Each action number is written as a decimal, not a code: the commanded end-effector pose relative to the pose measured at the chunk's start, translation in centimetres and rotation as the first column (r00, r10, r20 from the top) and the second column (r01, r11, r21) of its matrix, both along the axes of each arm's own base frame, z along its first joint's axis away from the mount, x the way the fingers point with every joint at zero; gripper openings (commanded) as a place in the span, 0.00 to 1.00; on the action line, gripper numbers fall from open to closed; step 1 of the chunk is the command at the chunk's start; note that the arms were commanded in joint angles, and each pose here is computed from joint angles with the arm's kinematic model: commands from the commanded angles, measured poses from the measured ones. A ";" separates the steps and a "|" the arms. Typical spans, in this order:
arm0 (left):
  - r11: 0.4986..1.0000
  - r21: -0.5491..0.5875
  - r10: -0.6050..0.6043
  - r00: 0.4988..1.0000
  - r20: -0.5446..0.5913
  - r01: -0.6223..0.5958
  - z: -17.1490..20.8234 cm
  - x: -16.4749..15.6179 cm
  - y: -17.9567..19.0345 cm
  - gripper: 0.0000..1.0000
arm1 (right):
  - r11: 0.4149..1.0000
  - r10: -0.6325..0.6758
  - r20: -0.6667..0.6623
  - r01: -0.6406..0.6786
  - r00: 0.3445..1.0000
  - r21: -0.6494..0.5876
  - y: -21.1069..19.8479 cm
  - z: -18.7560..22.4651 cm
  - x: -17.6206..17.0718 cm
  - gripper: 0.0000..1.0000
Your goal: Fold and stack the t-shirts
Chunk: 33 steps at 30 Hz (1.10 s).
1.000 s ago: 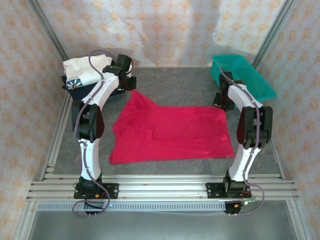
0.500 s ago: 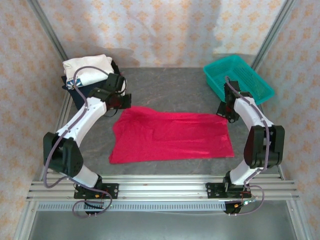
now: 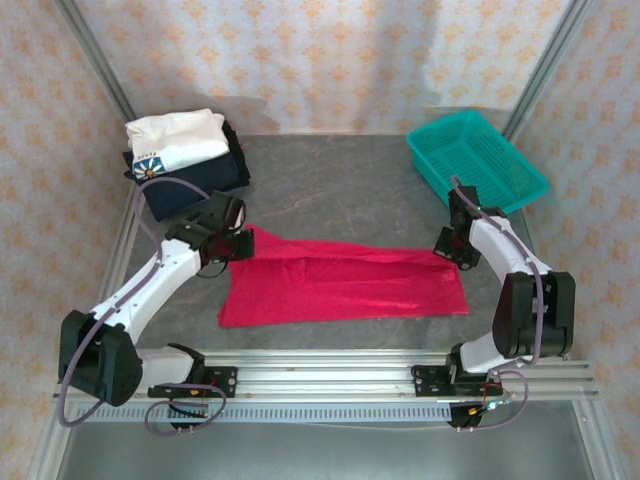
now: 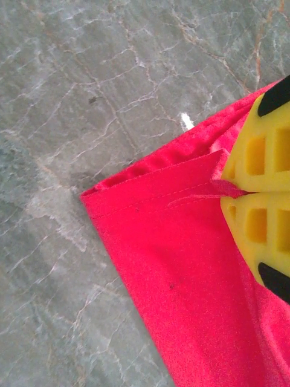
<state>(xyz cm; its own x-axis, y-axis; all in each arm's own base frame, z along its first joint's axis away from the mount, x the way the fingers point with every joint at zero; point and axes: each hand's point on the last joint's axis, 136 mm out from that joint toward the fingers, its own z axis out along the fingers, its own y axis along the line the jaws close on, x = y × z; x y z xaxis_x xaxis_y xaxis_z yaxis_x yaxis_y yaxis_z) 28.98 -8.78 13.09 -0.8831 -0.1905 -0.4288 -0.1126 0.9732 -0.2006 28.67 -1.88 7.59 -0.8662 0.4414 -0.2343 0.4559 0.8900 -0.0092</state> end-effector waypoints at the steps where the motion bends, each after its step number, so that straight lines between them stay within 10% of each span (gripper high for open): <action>1: 0.998 0.014 0.060 0.998 -0.010 -0.059 -0.6 -1.5 0.9 0.00 | 0.998 -0.039 -0.019 0.038 0.999 -0.055 -1.2 0.0 -1.4 0.00; 14: 0.982 -0.030 0.181 0.978 -0.107 -0.185 -5.0 -7.6 1.8 0.00 | 0.987 -0.088 -0.078 0.077 0.993 -0.140 -2.6 -2.2 -3.6 0.02; 21: 0.968 -0.040 0.239 0.953 -0.184 -0.250 -8.4 -10.0 2.1 0.00 | 0.974 -0.169 -0.133 0.145 0.977 -0.174 -3.3 -3.1 -5.4 0.39; 28: 0.950 -0.088 0.285 0.947 -0.146 -0.299 -7.3 -11.0 2.6 0.61 | 0.944 -0.278 -0.025 0.268 0.960 -0.192 -4.2 -0.3 -6.0 0.53; 33: 0.931 -0.191 0.314 0.949 -0.024 -0.312 -3.2 -10.0 2.4 0.76 | 0.968 -0.243 0.142 0.250 0.959 -0.028 -2.2 2.8 -3.6 0.64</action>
